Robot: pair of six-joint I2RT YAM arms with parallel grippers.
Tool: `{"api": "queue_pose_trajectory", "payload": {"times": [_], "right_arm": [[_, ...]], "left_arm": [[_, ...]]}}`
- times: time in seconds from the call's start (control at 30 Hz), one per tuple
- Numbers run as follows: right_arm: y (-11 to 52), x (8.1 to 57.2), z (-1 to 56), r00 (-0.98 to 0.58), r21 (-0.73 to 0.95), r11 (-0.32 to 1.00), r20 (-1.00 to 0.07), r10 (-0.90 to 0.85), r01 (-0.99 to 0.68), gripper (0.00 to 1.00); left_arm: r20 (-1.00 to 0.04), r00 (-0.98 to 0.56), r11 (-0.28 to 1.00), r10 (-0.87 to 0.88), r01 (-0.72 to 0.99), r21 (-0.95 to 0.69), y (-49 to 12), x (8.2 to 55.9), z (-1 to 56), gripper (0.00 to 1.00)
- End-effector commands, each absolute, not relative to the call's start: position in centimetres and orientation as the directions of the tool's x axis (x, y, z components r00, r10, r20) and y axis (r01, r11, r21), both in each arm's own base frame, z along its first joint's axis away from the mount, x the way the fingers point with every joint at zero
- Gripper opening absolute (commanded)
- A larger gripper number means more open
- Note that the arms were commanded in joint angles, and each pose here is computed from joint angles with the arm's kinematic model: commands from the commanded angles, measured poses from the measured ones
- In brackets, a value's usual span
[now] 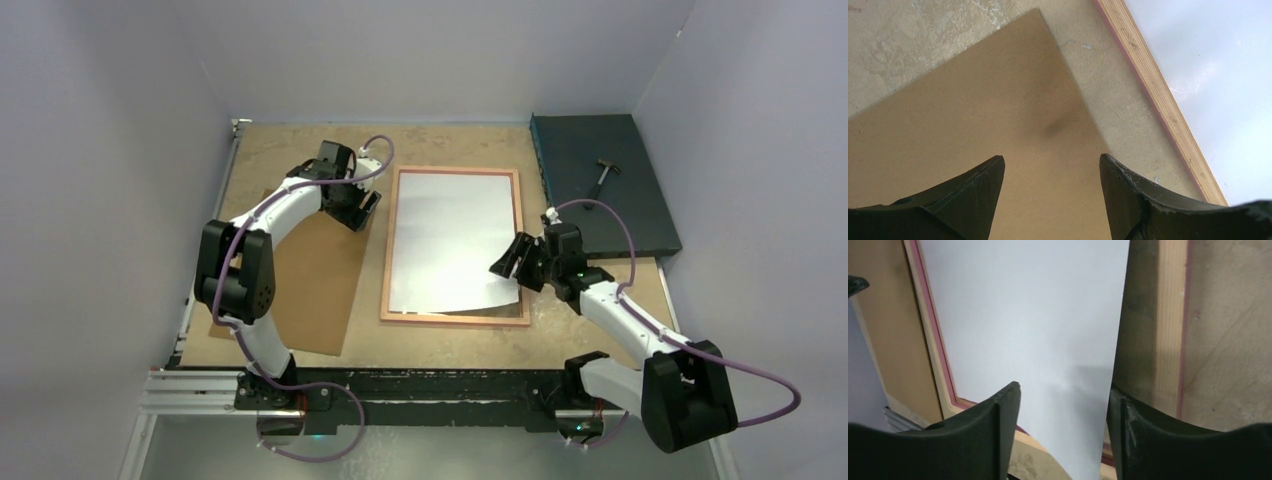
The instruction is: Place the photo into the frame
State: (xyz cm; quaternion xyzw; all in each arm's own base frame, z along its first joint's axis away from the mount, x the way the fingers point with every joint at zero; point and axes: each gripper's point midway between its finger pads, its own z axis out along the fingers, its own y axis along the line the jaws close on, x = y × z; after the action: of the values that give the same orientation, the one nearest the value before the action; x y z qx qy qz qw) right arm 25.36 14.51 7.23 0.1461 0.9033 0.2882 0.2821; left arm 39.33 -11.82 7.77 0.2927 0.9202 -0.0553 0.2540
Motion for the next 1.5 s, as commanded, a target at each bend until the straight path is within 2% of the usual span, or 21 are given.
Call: {"api": "queue_pose_trajectory", "payload": {"times": [0.0,0.07,0.17,0.23,0.3,0.4,0.47,0.5,0.53,0.57,0.7,0.8,0.9,0.93,0.97,1.03,1.1,1.2,1.23,1.3,1.47], "right_arm": [[12.8,26.5,8.5,-0.766,0.519,0.846,-0.492,0.414,0.123,0.72],[12.2,26.9,9.4,-0.748,0.493,0.860,-0.520,0.413,0.133,0.79],[11.5,27.3,10.6,-0.726,0.473,0.869,-0.546,0.417,0.143,0.84],[11.0,27.4,11.2,-0.714,0.455,0.875,-0.557,0.424,0.165,0.92],[10.6,27.6,12.4,-0.691,0.453,0.875,-0.578,0.433,0.169,0.94],[11.0,27.9,14.7,-0.641,0.476,0.867,-0.621,0.450,0.147,0.97],[13.4,27.7,15.7,-0.648,0.486,0.868,-0.632,0.426,0.097,0.99],[14.8,27.7,15.9,-0.656,0.478,0.875,-0.635,0.408,0.081,0.99],[16.5,27.8,16.8,-0.658,0.469,0.881,-0.646,0.386,0.057,0.99],[18.4,27.7,16.9,-0.674,0.454,0.890,-0.647,0.357,0.035,0.99],[27.0,27.4,18.8,-0.692,0.434,0.898,-0.670,0.269,-0.070,0.99],[33.6,26.8,20.5,-0.760,0.593,0.780,-0.596,0.258,-0.200,0.99],[36.1,28.4,20.8,-0.800,0.701,0.677,-0.530,0.282,-0.225,0.99],[37.0,29.0,21.2,-0.787,0.705,0.663,-0.547,0.286,-0.250,0.99],[38.4,29.2,21.6,-0.777,0.698,0.669,-0.559,0.289,-0.254,0.99],[40.6,29.0,19.8,-0.784,0.583,0.785,-0.581,0.220,-0.211,0.99],[42.8,28.4,18.2,-0.794,0.473,0.860,-0.590,0.146,-0.193,0.99],[46.2,27.2,16.0,-0.811,0.438,0.876,-0.577,0.100,-0.204,0.98],[46.9,27.0,15.1,-0.821,0.434,0.878,-0.564,0.091,-0.202,0.98],[48.2,26.5,13.0,-0.842,0.429,0.881,-0.535,0.071,-0.198,0.97],[49.8,26.6,10.6,-0.859,0.438,0.880,-0.508,0.073,-0.185,0.97]], "left_arm": [[-0.550,-0.686,0.839,0.477,0.542,0.052,-11.6,40.0,10.1,0.69],[-0.557,-0.688,0.845,0.466,0.533,0.048,-11.3,40.2,10.4,0.69],[-0.571,-0.690,0.857,0.445,0.512,0.049,-10.5,40.8,11.2,0.70],[-0.583,-0.685,0.864,0.436,0.501,0.057,-9.9,41.1,12.1,0.74],[-0.604,-0.672,0.872,0.428,0.482,0.081,-9.0,41.5,13.4,0.76],[-0.643,-0.650,0.892,0.405,0.434,0.124,-7.4,42.1,15.9,0.85],[-0.674,-0.618,0.898,0.406,0.406,0.169,-6.0,42.4,18.3,0.86],[-0.682,-0.606,0.898,0.408,0.400,0.182,-5.3,42.4,19.2,0.78],[-0.686,-0.602,0.902,0.408,0.382,0.202,-4.3,42.3,20.1,0.89],[-0.693,-0.592,0.903,0.413,0.367,0.225,-3.2,42.3,21.0,0.92],[-0.648,-0.616,0.888,0.448,0.225,0.401,3.0,41.6,23.6,0.93],[-0.688,-0.593,0.883,0.419,0.088,0.461,8.2,40.6,25.5,0.99],[-0.696,-0.628,0.908,0.348,0.041,0.418,11.7,39.1,24.6,1.00],[-0.687,-0.652,0.918,0.321,0.036,0.395,12.6,38.6,23.9,1.00],[-0.678,-0.673,0.927,0.297,0.031,0.375,13.3,38.2,23.1,0.98],[-0.649,-0.722,0.940,0.241,0.007,0.341,14.9,37.5,21.1,0.89],[-0.599,-0.778,0.951,0.189,-0.008,0.309,16.4,37.2,18.5,0.71],[-0.502,-0.853,0.958,0.145,-0.006,0.288,18.4,36.5,14.9,0.42],[-0.477,-0.868,0.957,0.135,-0.010,0.289,19.0,36.2,13.9,0.36],[-0.458,-0.882,0.945,0.115,-0.044,0.324,20.9,35.7,12.6,0.31],[-0.421,-0.897,0.908,0.133,-0.060,0.416,22.8,34.7,10.2,0.30]]}}
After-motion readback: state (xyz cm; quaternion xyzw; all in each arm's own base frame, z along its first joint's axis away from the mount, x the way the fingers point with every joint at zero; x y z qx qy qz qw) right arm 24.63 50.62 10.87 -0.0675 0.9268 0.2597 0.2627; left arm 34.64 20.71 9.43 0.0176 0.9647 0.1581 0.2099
